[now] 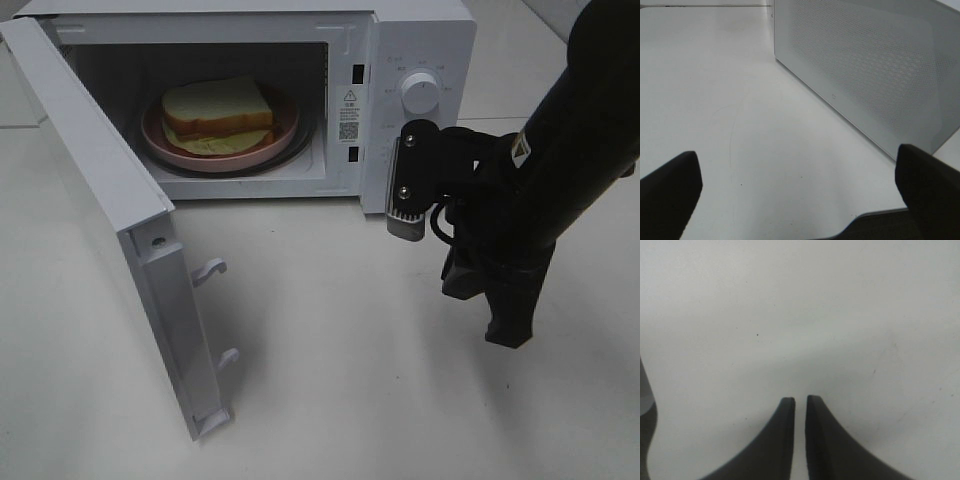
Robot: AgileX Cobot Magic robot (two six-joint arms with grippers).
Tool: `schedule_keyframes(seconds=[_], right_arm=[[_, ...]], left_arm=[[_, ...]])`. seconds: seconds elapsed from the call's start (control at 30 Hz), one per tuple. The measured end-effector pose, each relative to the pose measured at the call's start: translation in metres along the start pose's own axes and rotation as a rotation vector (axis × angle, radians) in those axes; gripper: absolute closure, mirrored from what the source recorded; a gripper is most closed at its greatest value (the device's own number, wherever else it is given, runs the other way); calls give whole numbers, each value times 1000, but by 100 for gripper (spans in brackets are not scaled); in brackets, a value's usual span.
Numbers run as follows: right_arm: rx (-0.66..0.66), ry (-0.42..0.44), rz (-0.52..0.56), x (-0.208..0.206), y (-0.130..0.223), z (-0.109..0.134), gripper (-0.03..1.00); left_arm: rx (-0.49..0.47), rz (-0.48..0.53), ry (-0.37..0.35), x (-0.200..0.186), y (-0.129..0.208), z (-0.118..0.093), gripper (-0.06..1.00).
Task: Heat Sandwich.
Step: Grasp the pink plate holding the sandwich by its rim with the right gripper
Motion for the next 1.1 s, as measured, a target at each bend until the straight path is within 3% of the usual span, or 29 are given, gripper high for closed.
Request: schedule_keyframes(seconds=[0.13, 0.37, 0.53, 0.63, 0.7, 0.8, 0.87, 0.93, 1.1], right_arm=[[-244, 16, 7, -4, -2, -4, 89], [-402, 29, 10, -12, -8, -9, 85], [-498, 69, 17, -19, -12, -17, 75], [-539, 98, 32, -20, -12, -21, 59], [-543, 103, 32, -20, -12, -22, 55], [-550, 125, 21, -20, -14, -24, 32], [-548, 128, 18, -20, -15, -24, 27], [-537, 142, 2, -21, -17, -25, 11], [-522, 167, -15, -21, -20, -28, 3]], left_arm=[[0, 0, 0, 0, 0, 0, -3], [0, 0, 0, 0, 0, 0, -3], [0, 0, 0, 0, 0, 0, -3], [0, 0, 0, 0, 0, 0, -3], [0, 0, 0, 0, 0, 0, -3], [0, 0, 0, 0, 0, 0, -3], [0, 0, 0, 0, 0, 0, -3], [0, 0, 0, 0, 0, 0, -3], [0, 0, 0, 0, 0, 0, -3]])
Point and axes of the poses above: a point on each arm's last joint axis where the gripper is mounted, x pointing out along that axis toward the gripper, z along the wrist's bending axis when the last joint is at zero, y = z × x, the point moved 4 cm from there along x, pointing out along that axis toward the gripper, and after that the axes turned 12 degrees about x, right-handed, at the moved point
